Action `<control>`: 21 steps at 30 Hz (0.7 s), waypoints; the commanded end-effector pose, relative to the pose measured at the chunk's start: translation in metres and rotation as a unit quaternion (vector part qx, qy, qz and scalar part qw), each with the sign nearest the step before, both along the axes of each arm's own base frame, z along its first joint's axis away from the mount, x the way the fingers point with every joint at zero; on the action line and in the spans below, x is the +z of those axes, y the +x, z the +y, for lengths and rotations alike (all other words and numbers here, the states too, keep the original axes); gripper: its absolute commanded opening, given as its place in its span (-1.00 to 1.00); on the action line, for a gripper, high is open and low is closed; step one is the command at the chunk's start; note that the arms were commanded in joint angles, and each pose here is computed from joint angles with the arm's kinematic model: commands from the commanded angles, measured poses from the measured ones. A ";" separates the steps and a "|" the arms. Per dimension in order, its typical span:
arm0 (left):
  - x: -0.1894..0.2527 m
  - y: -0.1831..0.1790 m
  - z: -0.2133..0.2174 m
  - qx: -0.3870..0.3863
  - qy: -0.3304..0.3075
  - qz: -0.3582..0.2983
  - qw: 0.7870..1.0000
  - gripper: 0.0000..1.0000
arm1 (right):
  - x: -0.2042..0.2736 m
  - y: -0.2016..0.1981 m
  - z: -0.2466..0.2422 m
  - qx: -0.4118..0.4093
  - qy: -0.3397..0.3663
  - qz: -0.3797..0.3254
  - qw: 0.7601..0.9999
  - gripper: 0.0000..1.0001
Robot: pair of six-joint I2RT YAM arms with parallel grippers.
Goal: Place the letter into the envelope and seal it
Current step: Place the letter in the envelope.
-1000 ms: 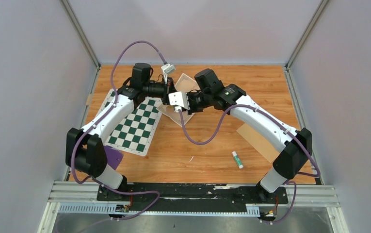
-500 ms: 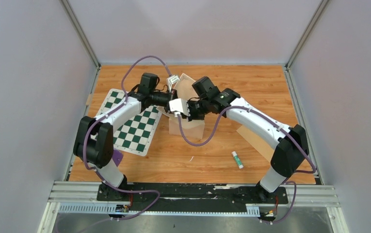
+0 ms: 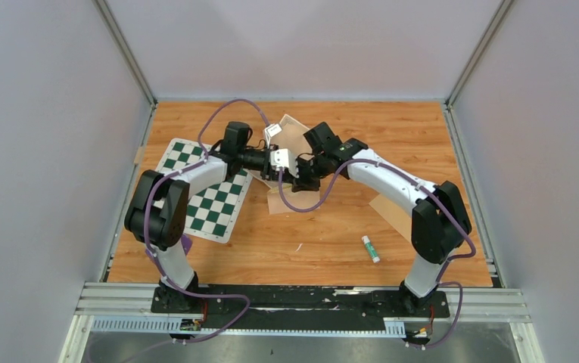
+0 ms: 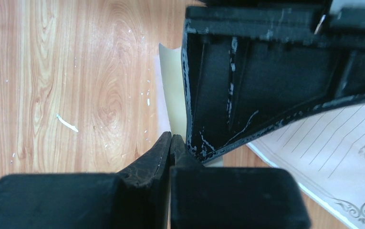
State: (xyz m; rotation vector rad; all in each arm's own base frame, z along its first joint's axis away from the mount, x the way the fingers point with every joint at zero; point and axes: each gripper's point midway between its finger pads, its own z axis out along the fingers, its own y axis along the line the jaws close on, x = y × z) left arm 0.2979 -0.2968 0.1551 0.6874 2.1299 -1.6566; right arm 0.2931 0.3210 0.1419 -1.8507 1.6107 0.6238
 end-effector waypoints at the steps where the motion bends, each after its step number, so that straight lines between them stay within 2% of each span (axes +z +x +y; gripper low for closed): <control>1: 0.013 -0.007 -0.005 -0.027 -0.030 -0.001 0.999 -1.00 | 0.008 0.018 0.000 -0.034 0.046 0.005 0.998 -1.00; 8: 0.009 -0.007 -0.005 -0.031 -0.028 0.004 0.999 -1.00 | 0.025 0.038 -0.002 -0.049 0.075 -0.024 0.996 -1.00; 21: 0.000 -0.001 0.004 -0.043 0.013 -0.007 0.999 -1.00 | 0.047 0.046 0.007 -0.011 0.112 -0.070 0.991 -1.00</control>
